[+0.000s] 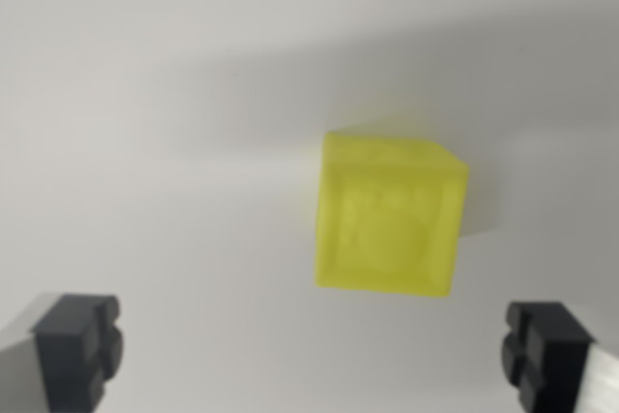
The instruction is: Pick yellow cube
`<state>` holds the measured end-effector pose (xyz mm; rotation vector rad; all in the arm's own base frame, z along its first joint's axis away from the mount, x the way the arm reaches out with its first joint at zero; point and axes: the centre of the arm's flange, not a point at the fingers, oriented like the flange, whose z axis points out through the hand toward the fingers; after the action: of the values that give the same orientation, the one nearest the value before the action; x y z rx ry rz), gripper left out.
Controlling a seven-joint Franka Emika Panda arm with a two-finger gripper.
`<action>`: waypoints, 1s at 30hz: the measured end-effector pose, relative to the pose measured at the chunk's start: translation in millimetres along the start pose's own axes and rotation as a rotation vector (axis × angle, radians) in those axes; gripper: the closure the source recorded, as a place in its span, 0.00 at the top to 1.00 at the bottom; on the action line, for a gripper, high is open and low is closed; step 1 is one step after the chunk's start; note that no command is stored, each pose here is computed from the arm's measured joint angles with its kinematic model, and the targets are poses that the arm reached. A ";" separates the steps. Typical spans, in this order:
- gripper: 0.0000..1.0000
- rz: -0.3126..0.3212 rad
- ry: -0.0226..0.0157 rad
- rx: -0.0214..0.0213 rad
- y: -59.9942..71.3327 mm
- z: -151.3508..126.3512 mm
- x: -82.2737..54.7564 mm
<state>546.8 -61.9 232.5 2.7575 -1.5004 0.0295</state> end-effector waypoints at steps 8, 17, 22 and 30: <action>1.00 0.022 -0.0047 -0.0024 6.8 20.2 3.8; 1.00 0.045 -0.0101 -0.0052 14.3 42.9 7.9; 1.00 0.059 -0.0131 -0.0067 18.5 55.5 10.2; 1.00 0.077 -0.0162 -0.0079 24.2 69.1 13.8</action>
<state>535.0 -87.3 163.5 2.6992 -1.6060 0.0014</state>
